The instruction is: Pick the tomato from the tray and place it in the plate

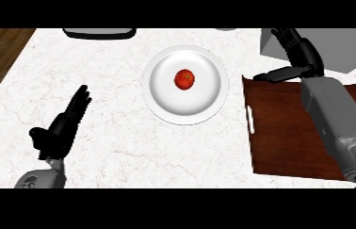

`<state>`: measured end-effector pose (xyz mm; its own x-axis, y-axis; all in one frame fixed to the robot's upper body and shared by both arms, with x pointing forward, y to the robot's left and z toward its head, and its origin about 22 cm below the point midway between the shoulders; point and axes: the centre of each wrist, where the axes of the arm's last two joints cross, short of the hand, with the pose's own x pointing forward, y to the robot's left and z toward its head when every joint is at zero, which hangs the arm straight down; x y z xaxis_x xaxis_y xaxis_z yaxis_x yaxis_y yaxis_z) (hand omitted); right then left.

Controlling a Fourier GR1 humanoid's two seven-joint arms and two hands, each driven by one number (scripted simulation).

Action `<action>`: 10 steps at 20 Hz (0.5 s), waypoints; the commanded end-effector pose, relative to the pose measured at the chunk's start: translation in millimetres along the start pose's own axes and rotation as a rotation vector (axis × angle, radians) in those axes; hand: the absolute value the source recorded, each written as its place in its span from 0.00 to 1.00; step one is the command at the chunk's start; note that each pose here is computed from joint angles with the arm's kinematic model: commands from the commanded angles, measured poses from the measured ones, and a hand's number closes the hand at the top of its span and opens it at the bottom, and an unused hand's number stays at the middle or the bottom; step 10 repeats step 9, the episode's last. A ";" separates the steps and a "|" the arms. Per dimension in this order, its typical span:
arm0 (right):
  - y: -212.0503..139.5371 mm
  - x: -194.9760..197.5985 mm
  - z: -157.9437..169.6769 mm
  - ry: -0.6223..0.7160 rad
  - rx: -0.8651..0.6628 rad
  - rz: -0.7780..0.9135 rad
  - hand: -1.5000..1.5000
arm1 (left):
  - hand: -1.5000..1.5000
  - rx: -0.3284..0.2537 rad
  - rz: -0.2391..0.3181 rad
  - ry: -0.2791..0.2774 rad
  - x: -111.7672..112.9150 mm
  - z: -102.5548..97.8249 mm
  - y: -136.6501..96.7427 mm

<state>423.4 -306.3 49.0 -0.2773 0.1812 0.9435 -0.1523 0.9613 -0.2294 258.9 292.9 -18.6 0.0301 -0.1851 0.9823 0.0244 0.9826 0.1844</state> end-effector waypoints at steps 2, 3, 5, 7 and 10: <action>-34.3 -16.7 27.0 -0.015 0.025 0.042 0.00 | 0.50 -0.019 0.009 -0.004 7.9 -6.1 -6.4; -21.7 -18.0 21.2 -0.019 0.051 0.028 0.00 | 0.50 0.000 -0.010 -0.029 9.6 3.0 -7.1; -29.9 -16.4 22.4 -0.005 0.048 0.065 0.00 | 0.50 0.000 -0.007 -0.011 7.6 -20.4 -6.8; -46.9 -22.2 38.0 -0.016 0.025 0.062 0.00 | 0.50 -0.029 -0.002 -0.004 2.4 5.4 -3.6; -38.8 -18.4 28.2 -0.026 0.021 0.051 0.00 | 0.50 -0.022 0.004 0.006 7.6 -7.9 0.6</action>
